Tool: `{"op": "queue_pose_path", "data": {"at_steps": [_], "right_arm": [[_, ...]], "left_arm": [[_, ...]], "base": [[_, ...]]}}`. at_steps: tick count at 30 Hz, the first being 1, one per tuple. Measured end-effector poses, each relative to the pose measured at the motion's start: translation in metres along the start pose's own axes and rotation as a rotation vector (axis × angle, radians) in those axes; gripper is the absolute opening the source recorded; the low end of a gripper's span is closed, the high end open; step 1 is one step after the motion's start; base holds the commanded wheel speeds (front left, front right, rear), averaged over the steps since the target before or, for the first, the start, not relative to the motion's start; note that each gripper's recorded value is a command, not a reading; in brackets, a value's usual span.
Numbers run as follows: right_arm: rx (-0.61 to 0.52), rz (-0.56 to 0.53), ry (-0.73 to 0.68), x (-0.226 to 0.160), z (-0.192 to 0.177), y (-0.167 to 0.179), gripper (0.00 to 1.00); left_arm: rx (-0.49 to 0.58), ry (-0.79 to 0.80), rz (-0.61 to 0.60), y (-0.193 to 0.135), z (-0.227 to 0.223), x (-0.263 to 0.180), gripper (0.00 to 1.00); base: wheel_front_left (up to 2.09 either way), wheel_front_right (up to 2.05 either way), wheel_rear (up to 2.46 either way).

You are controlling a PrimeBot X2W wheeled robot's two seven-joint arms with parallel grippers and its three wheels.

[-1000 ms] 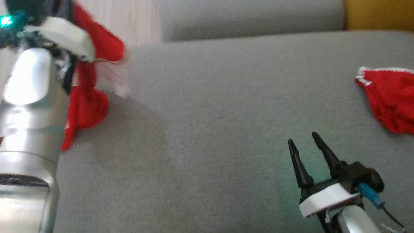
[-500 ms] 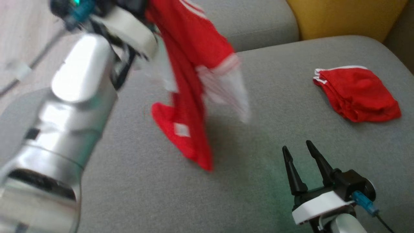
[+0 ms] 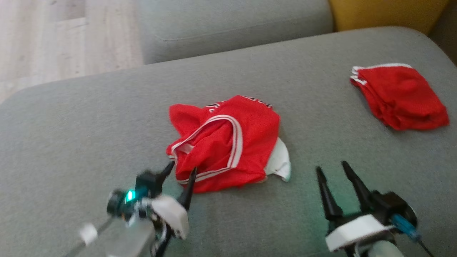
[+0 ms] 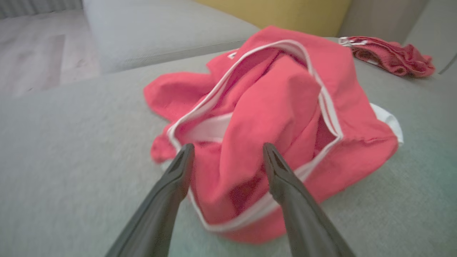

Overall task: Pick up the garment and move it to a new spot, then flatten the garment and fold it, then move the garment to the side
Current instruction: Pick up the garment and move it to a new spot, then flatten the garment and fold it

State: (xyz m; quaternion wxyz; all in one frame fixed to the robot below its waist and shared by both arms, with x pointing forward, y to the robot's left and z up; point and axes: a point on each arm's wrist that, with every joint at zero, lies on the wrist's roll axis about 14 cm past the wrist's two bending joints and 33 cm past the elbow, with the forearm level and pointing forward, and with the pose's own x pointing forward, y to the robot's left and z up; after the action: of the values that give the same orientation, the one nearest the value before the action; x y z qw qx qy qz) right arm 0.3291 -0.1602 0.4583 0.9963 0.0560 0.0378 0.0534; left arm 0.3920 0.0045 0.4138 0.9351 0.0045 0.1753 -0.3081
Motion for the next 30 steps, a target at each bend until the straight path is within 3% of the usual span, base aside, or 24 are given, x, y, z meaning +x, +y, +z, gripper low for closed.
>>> {"op": "queue_pose_path", "data": {"at_steps": [6, 13, 20, 30], "right_arm": [[0.021, -0.024, 0.053, -0.015, -0.019, -0.006, 1.0], [0.02, 0.006, 0.056, -0.033, -0.023, 0.004, 1.0], [0.012, 0.051, 0.036, -0.048, -0.021, 0.018, 1.0], [0.005, 0.066, -0.013, -0.052, -0.008, 0.022, 1.0]], "left_arm": [[-0.124, -0.16, 0.204, 0.015, 0.008, -0.047, 1.0], [-0.162, -0.285, 0.46, 0.039, -0.004, -0.136, 1.0], [-0.125, -0.353, 0.504, 0.035, -0.002, -0.173, 1.0], [-0.088, -0.348, 0.545, 0.043, -0.01, -0.189, 1.0]], "base": [[0.0, 0.0, 0.0], [0.0, 0.0, 0.0], [0.0, 0.0, 0.0], [0.0, 0.0, 0.0]]}}
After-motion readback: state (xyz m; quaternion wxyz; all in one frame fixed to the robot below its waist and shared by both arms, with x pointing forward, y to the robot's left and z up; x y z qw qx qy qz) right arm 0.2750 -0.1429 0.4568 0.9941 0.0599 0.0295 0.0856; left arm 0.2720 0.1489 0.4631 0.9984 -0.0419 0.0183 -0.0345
